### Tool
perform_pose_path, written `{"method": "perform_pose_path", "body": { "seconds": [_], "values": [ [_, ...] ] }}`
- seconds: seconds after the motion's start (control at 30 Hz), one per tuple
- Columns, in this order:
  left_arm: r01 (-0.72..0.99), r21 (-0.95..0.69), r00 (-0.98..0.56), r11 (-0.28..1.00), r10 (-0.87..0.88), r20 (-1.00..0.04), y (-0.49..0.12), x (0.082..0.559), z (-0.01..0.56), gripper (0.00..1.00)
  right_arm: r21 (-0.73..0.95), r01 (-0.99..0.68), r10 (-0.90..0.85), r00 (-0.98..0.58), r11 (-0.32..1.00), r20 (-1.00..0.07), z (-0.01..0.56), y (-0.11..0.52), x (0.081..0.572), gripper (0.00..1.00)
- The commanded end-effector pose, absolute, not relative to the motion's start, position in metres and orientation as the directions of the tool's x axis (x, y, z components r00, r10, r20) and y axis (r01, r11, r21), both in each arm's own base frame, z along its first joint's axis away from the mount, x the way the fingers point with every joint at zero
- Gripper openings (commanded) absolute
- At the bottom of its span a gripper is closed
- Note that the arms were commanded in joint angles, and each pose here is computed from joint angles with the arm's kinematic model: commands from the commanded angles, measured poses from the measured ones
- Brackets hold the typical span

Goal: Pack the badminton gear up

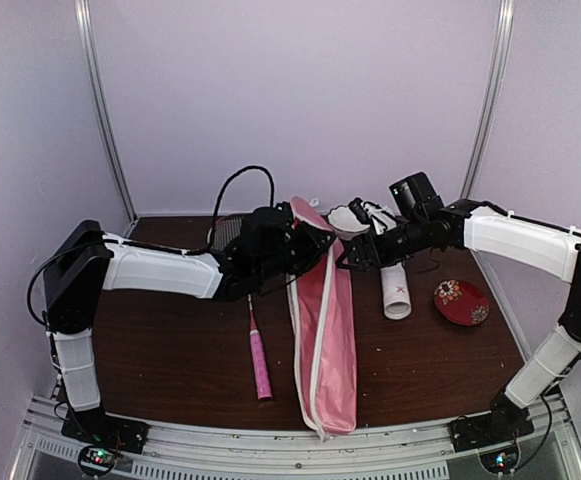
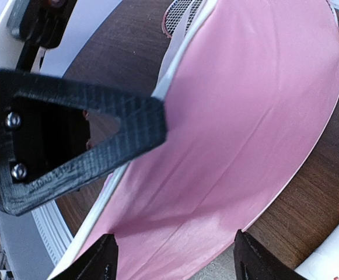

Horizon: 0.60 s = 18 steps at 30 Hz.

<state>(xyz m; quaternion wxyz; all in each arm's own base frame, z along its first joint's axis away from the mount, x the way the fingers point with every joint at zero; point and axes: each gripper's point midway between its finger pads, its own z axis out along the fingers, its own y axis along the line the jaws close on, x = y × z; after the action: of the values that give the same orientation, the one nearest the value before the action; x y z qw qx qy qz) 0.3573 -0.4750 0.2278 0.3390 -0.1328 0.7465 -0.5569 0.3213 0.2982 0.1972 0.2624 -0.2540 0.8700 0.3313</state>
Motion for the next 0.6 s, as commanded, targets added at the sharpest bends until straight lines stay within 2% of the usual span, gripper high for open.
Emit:
{"method": "perform_pose_path", "body": {
  "seconds": [0.0,0.1,0.23,0.33,0.57],
  "values": [
    [0.260,-0.910,-0.735,0.324,-0.545,-0.404,-0.482,0.350,0.244,0.16,0.554,-0.538,-0.176,-0.799,0.635,-0.574,0.212,0.303,0.327,0.69],
    [0.277,-0.895,-0.730,0.350,-0.529,-0.433,-0.481,0.350,0.247,0.17,0.581,-0.490,-0.185,-0.844,0.650,-0.504,0.205,0.302,0.325,0.67],
    [0.316,-0.869,-0.729,0.380,-0.489,-0.479,-0.486,0.347,0.251,0.19,0.579,-0.475,-0.204,-0.858,0.663,-0.471,0.206,0.296,0.320,0.66],
    [0.318,-0.868,-0.730,0.382,-0.485,-0.481,-0.486,0.347,0.251,0.20,0.577,-0.466,-0.202,-0.863,0.671,-0.463,0.204,0.295,0.319,0.65],
    [0.339,-0.871,-0.751,0.356,-0.455,-0.478,-0.497,0.344,0.248,0.19,0.585,-0.465,-0.254,-0.876,0.665,-0.409,0.182,0.306,0.316,0.55]
  ]
}}
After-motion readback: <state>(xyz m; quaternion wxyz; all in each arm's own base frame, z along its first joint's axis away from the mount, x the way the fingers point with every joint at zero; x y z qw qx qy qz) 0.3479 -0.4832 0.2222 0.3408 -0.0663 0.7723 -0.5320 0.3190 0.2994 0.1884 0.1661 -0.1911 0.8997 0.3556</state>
